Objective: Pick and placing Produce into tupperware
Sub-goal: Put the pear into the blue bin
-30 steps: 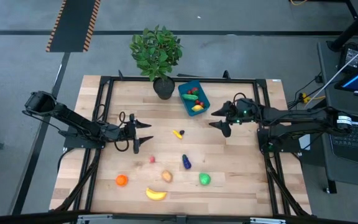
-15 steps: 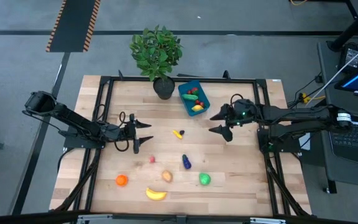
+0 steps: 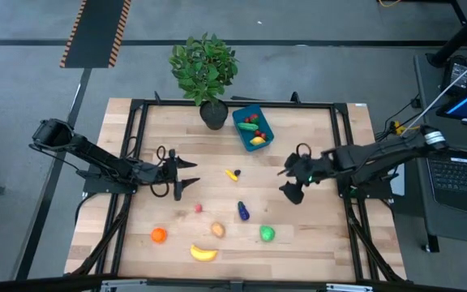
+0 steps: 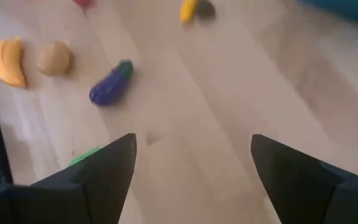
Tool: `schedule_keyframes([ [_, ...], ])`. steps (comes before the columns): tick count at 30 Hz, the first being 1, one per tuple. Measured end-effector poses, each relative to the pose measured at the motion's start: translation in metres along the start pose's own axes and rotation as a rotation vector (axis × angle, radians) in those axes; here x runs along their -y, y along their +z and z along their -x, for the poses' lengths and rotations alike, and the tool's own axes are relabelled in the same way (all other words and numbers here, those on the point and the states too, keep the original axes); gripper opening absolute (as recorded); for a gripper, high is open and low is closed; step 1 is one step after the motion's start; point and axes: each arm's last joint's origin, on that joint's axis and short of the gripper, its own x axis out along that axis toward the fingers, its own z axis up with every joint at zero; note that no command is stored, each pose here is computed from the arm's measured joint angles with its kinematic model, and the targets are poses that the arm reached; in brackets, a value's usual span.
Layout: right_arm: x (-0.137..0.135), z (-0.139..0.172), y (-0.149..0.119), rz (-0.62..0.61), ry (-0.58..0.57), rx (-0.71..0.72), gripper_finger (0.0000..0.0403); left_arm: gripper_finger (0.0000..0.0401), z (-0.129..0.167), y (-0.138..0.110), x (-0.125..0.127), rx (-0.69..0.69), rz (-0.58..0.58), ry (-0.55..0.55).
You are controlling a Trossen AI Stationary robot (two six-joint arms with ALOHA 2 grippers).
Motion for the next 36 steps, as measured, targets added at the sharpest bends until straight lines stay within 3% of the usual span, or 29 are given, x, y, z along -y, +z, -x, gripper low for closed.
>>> schedule_keyframes([
  [10,-0.059,-0.026,-0.008,-0.073,-0.105,-0.207,0.0319,0.0253,0.0,-0.001,0.0,-0.008,-0.002,0.002],
  [22,-0.121,-0.057,-0.022,-0.197,-0.174,-0.303,0.0319,0.0253,0.0,-0.001,0.0,-0.014,-0.008,0.003],
  [28,-0.136,-0.077,-0.03,-0.206,-0.17,-0.37,0.0319,0.0253,0.0,-0.005,-0.001,-0.046,-0.026,0.009],
  [36,-0.136,-0.093,-0.033,-0.206,-0.186,-0.384,0.0319,0.0253,0.0,-0.006,-0.001,-0.057,-0.032,0.011],
])
